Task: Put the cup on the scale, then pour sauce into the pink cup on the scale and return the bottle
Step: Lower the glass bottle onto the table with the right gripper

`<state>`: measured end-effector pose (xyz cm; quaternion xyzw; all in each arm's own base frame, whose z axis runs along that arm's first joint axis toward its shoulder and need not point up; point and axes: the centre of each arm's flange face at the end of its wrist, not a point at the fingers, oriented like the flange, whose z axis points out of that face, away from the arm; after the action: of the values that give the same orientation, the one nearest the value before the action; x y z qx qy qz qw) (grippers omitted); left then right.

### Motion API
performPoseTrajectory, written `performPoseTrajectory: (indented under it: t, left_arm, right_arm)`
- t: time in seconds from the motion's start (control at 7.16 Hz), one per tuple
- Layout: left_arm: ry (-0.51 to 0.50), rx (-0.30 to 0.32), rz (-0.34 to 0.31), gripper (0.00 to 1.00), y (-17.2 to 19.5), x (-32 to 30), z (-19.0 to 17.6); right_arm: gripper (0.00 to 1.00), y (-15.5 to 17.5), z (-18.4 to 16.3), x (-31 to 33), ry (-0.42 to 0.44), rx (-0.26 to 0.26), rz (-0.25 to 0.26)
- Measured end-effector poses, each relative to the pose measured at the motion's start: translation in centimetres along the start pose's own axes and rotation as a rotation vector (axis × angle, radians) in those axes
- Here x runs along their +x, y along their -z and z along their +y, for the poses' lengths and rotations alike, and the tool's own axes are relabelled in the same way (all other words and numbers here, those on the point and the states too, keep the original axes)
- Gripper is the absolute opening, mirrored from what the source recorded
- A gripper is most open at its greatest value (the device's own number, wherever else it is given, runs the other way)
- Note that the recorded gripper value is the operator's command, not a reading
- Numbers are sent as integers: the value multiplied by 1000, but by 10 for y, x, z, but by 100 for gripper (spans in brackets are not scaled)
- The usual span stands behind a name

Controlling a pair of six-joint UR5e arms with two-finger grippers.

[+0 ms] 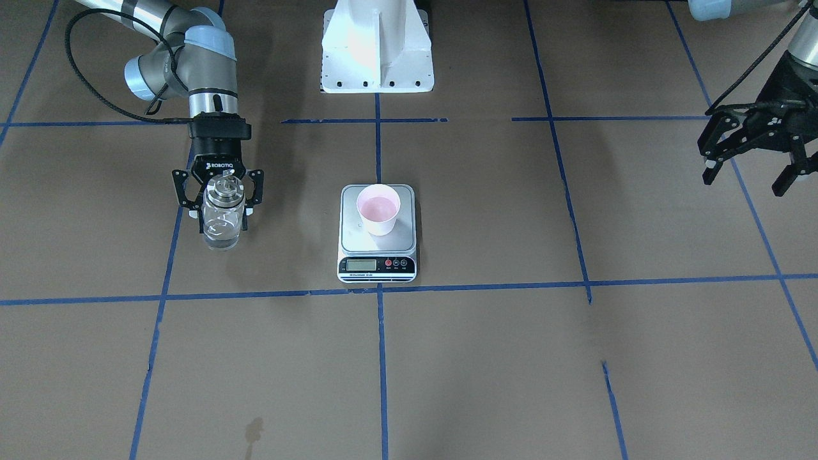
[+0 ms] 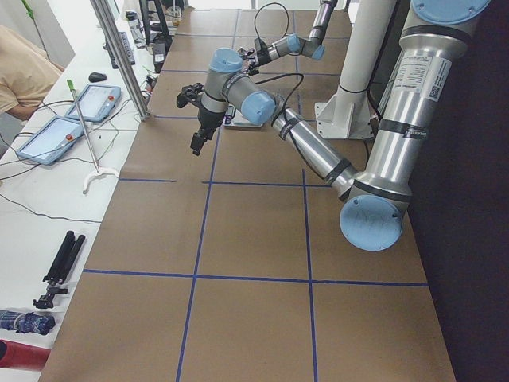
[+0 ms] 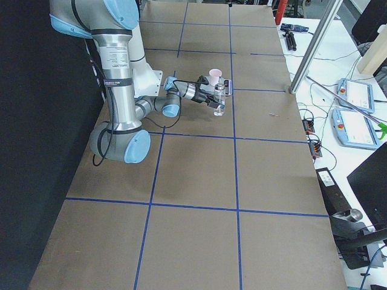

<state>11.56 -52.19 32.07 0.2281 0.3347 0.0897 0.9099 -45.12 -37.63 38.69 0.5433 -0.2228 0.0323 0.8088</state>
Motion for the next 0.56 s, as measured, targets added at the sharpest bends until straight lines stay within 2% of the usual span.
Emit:
performPoseTrajectory:
  t: [0.28, 0.56]
  left_arm:
    - [-2, 5, 1, 91, 5, 2, 1]
    - [0, 3, 0, 91, 10, 4, 1]
  right_arm:
    - [0, -6, 1, 9, -58, -26, -6]
    - [0, -4, 11, 23, -219, -42, -31]
